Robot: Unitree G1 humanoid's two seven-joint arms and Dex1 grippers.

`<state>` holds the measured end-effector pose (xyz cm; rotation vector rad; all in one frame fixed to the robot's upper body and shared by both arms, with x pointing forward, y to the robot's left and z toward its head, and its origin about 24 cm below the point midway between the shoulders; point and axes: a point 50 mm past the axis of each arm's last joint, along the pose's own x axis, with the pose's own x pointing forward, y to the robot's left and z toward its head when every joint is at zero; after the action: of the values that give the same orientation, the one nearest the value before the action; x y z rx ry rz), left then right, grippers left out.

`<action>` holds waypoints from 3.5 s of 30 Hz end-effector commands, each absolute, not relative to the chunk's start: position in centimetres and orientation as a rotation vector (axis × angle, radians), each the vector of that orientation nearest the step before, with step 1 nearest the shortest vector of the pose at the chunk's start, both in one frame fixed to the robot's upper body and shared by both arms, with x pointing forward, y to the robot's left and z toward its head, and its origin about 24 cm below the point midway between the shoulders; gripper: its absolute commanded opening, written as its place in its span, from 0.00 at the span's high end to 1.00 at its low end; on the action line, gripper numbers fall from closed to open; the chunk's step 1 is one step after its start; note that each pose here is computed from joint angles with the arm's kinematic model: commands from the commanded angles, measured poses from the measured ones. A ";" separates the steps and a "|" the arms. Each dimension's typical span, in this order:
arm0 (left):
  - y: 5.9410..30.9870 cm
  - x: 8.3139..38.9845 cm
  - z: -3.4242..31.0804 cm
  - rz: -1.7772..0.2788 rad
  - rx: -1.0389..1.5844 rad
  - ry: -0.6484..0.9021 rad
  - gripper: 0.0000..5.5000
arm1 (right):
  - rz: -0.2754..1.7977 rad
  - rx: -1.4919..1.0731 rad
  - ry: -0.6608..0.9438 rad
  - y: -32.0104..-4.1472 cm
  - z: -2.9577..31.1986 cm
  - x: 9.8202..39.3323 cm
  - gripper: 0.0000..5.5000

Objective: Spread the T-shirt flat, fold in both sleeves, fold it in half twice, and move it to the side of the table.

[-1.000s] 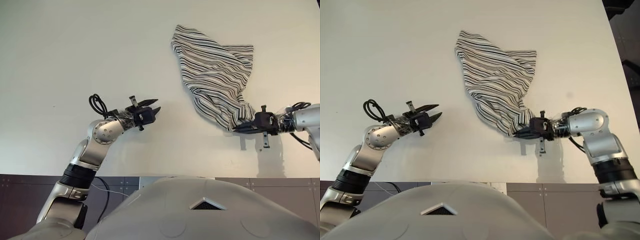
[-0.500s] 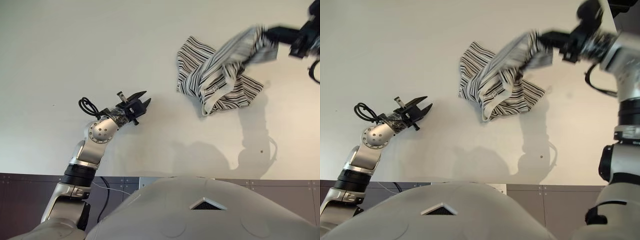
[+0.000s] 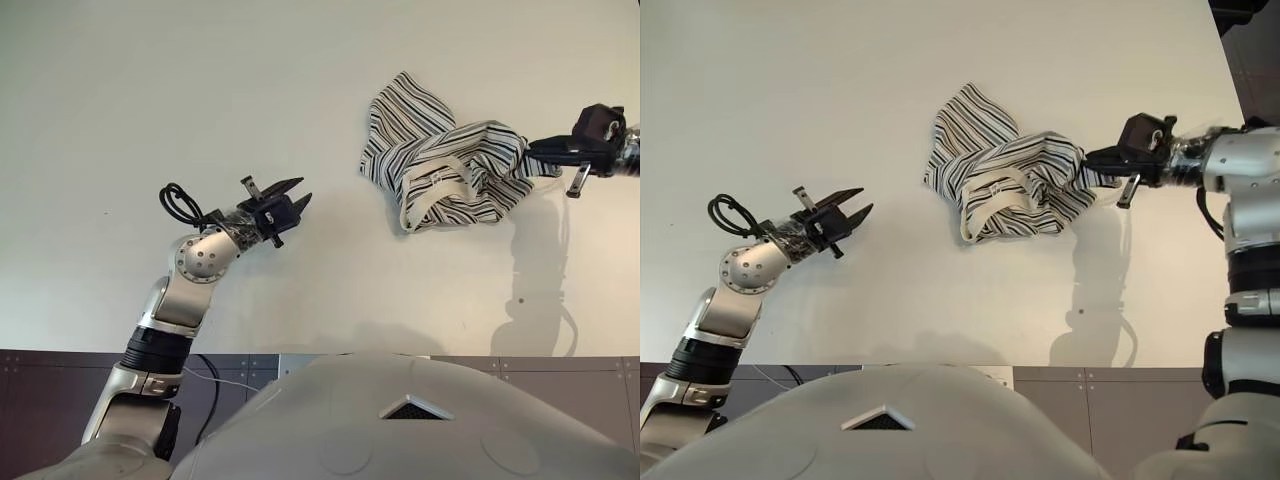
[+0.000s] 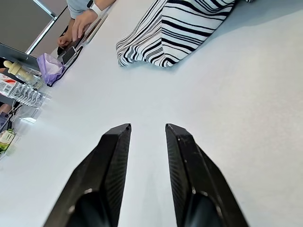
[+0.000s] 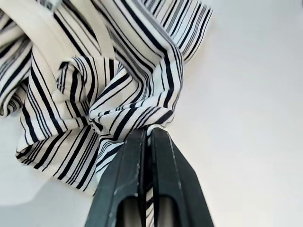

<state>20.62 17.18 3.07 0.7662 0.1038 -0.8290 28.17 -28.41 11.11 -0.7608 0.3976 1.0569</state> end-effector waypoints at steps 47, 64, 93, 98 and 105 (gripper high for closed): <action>16.4 20.8 3.4 -0.906 0.822 0.107 0.76 | 1.116 -1.050 0.214 -26.4 7.6 27.8 0.98; 15.4 21.6 4.0 -0.728 0.726 0.054 0.76 | 0.864 -0.321 0.178 -21.4 23.6 34.3 0.98; 10.6 20.0 7.8 -1.099 0.698 0.019 0.76 | 1.398 -0.291 0.547 -20.2 9.1 23.8 0.98; 8.7 20.9 6.7 -1.097 0.710 0.022 0.76 | 1.416 -0.294 0.572 -19.9 8.8 23.3 0.98; 9.3 21.6 6.8 -1.057 0.736 0.019 0.76 | 1.207 -0.530 0.593 -23.0 6.3 25.2 0.98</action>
<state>21.27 8.71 6.54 0.7206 0.0162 -1.0723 23.51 -22.35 5.64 -0.4774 0.6480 1.2949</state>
